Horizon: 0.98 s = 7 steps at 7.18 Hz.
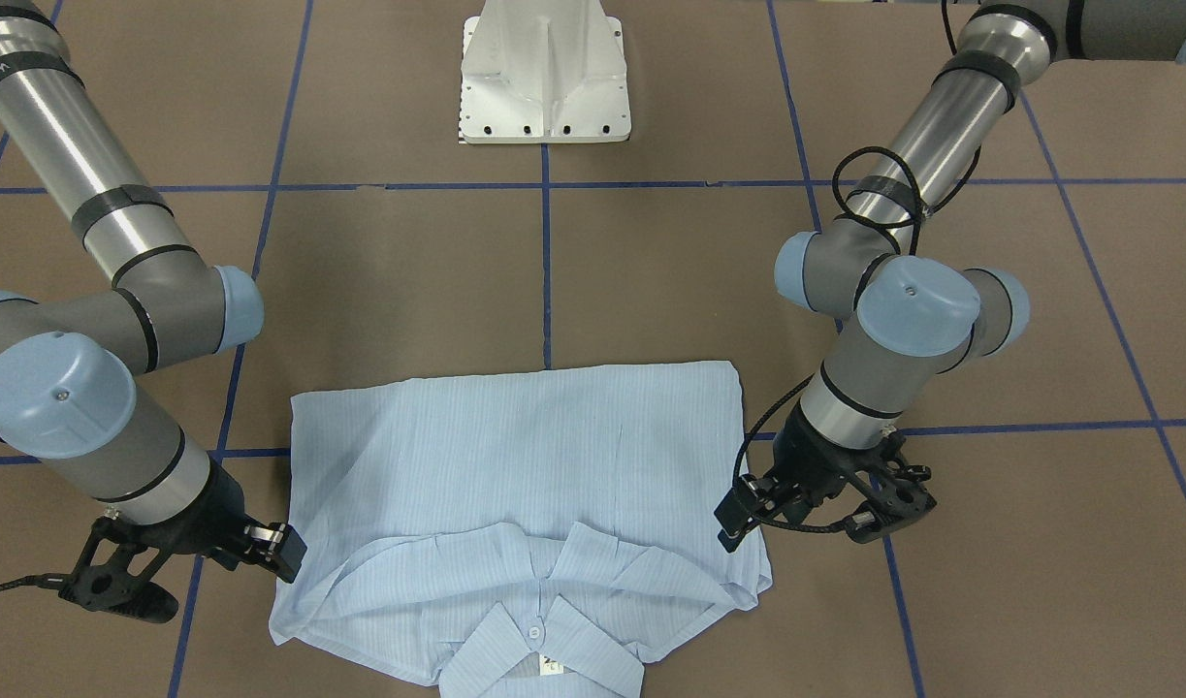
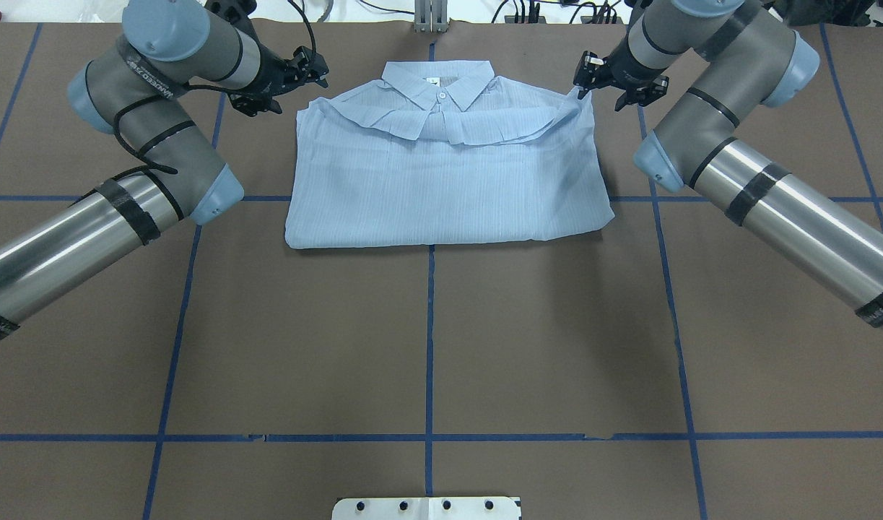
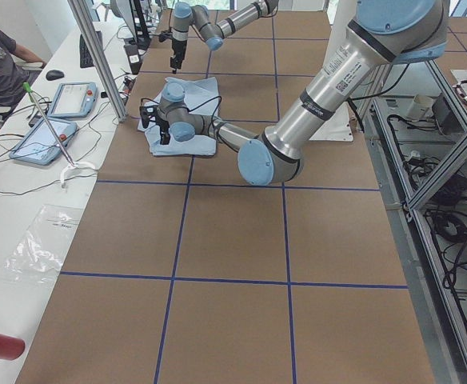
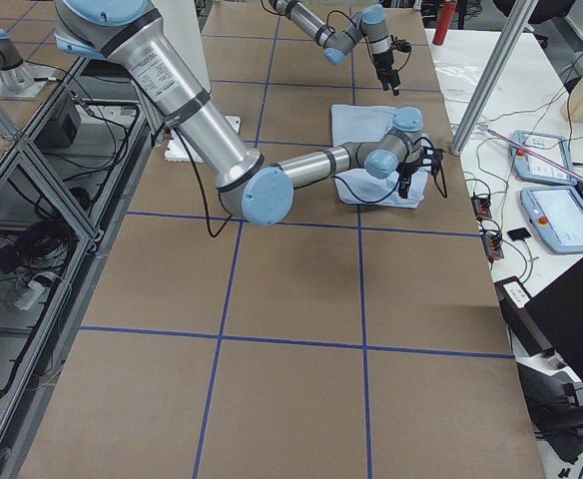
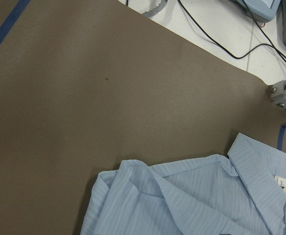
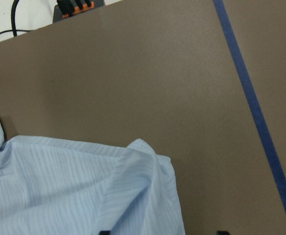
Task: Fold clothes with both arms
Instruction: 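Release the hem and raise both grippers off the folded shirt, then lower the right gripper onto the folded shirt's side edge and grasp it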
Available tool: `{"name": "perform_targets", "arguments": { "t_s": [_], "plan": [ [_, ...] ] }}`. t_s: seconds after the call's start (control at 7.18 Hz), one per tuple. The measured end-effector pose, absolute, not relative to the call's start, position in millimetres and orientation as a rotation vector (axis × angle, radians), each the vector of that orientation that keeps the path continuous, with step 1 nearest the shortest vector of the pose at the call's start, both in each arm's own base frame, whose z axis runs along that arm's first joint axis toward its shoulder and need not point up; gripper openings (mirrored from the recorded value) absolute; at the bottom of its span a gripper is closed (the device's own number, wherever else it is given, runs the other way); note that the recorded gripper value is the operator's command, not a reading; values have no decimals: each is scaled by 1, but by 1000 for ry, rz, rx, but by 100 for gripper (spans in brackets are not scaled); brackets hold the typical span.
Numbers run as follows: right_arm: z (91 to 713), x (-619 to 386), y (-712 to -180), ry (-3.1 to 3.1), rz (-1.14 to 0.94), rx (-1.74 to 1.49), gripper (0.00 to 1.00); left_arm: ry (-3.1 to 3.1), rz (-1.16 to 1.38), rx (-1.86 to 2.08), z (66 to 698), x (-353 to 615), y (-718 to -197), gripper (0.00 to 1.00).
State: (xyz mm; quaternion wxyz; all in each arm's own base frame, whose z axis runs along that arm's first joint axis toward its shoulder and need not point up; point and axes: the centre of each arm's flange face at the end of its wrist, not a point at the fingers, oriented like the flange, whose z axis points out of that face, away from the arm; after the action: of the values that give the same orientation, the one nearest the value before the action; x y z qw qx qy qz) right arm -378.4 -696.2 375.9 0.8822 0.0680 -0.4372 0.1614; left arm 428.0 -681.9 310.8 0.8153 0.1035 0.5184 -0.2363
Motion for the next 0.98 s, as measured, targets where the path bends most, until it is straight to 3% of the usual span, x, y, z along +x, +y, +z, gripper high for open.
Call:
{"name": "perform_targets", "arguments": {
  "t_s": [0.98],
  "plan": [
    [422,-402,-545,-962,181,92,96,1134,-504,228,304,414,-666,100]
  ]
}}
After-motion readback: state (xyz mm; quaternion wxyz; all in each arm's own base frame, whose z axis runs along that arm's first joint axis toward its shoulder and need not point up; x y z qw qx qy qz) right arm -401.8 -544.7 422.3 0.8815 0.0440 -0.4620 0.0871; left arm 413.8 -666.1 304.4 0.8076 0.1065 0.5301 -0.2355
